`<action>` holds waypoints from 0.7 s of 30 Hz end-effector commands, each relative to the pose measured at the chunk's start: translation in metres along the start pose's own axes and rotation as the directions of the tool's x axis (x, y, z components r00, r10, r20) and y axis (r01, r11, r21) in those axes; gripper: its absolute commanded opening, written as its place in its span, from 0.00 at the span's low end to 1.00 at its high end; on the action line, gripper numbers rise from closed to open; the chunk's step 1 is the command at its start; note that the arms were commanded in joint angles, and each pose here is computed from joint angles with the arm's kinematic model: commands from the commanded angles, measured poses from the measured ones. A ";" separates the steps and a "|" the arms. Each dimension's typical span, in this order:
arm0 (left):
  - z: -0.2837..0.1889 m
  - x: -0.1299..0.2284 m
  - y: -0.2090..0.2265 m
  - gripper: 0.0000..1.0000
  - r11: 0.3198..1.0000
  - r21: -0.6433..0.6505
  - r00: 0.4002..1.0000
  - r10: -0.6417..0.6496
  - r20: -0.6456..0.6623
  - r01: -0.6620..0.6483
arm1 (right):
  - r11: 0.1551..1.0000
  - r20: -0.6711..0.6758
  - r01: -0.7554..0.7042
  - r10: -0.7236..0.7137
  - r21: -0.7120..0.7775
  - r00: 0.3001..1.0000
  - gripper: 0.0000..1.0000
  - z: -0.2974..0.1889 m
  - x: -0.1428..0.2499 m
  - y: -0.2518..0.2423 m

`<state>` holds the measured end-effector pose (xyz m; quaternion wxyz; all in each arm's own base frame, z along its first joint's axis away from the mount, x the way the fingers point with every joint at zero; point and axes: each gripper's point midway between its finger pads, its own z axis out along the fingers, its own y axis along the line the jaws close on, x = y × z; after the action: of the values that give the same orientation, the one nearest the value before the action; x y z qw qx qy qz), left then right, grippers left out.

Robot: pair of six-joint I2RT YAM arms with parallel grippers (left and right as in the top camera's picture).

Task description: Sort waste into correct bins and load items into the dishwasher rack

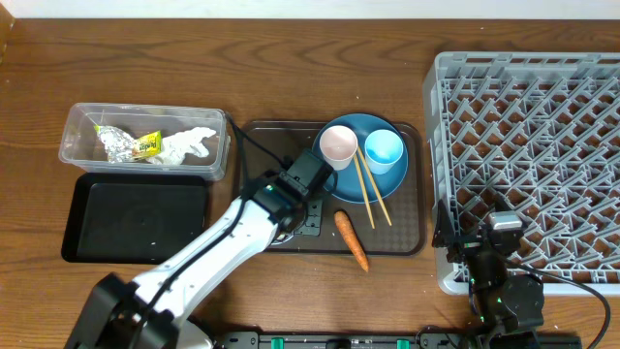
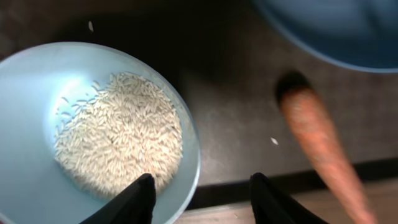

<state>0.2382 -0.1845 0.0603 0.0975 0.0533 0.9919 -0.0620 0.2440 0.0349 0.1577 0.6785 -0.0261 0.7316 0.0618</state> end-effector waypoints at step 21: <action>0.033 0.000 0.005 0.24 0.998 -0.067 0.999 -0.021 -0.048 0.018 | 1.000 0.000 0.010 -0.010 0.013 1.000 0.99 0.000 0.000 -0.003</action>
<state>0.2427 -0.1856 0.0284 0.0724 0.0454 0.9956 -0.0381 0.2440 0.0349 0.1576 0.6783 -0.0261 0.7317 0.0618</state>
